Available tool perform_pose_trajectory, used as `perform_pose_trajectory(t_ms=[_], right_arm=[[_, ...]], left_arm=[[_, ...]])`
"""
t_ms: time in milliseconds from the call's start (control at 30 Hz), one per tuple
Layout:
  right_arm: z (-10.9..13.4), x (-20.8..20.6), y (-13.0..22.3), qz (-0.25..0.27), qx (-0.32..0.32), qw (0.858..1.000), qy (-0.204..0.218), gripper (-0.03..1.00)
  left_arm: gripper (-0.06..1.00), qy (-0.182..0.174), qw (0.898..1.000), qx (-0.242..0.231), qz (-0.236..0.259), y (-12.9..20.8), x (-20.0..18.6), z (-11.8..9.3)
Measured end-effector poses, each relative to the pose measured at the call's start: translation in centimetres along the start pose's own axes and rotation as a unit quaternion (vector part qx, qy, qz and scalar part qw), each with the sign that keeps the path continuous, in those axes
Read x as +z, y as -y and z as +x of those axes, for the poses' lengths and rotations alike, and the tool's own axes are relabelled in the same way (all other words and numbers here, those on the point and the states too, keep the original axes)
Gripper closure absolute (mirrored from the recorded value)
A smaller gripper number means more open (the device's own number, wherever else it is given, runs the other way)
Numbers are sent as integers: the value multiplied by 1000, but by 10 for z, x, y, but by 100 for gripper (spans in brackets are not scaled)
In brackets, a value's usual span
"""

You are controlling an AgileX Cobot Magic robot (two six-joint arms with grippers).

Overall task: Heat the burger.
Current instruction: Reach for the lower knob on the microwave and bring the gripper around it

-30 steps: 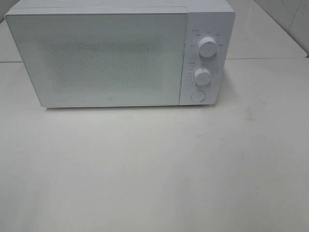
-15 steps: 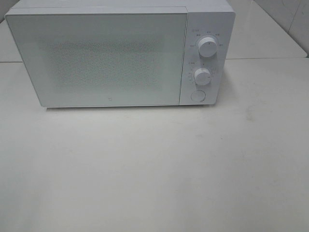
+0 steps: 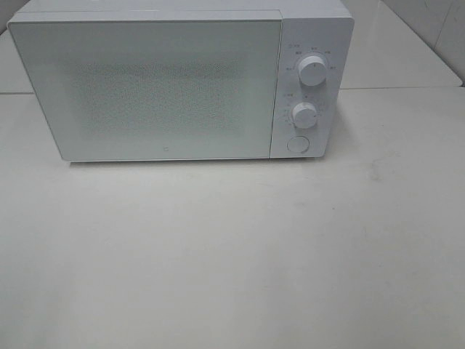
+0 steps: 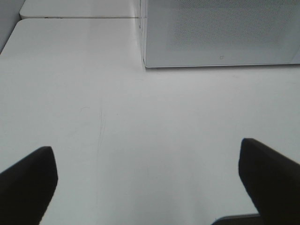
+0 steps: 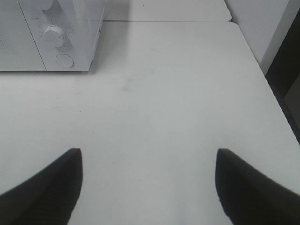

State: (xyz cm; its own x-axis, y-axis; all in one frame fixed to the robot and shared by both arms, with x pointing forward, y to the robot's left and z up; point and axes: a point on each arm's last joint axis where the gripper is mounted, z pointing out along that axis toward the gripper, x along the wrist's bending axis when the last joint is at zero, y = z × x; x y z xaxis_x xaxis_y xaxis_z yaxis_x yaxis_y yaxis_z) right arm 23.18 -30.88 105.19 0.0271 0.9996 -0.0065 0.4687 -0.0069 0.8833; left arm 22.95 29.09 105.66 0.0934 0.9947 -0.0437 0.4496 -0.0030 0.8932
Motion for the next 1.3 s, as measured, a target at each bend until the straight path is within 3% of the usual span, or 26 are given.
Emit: perform_pose_trajectory(t_ms=[133, 767, 1300], right_arm=[[1, -2, -11, -43, 0, 999, -4, 21], [12, 51, -67, -87, -14, 996, -22, 21], [21, 105, -88, -67, -23, 997, -34, 21]], left_arm=[[-4, 0, 1000, 0, 0, 0, 0, 0], [-4, 0, 1000, -1, 0, 0, 0, 0], [-4, 0, 1000, -1, 0, 0, 0, 0]])
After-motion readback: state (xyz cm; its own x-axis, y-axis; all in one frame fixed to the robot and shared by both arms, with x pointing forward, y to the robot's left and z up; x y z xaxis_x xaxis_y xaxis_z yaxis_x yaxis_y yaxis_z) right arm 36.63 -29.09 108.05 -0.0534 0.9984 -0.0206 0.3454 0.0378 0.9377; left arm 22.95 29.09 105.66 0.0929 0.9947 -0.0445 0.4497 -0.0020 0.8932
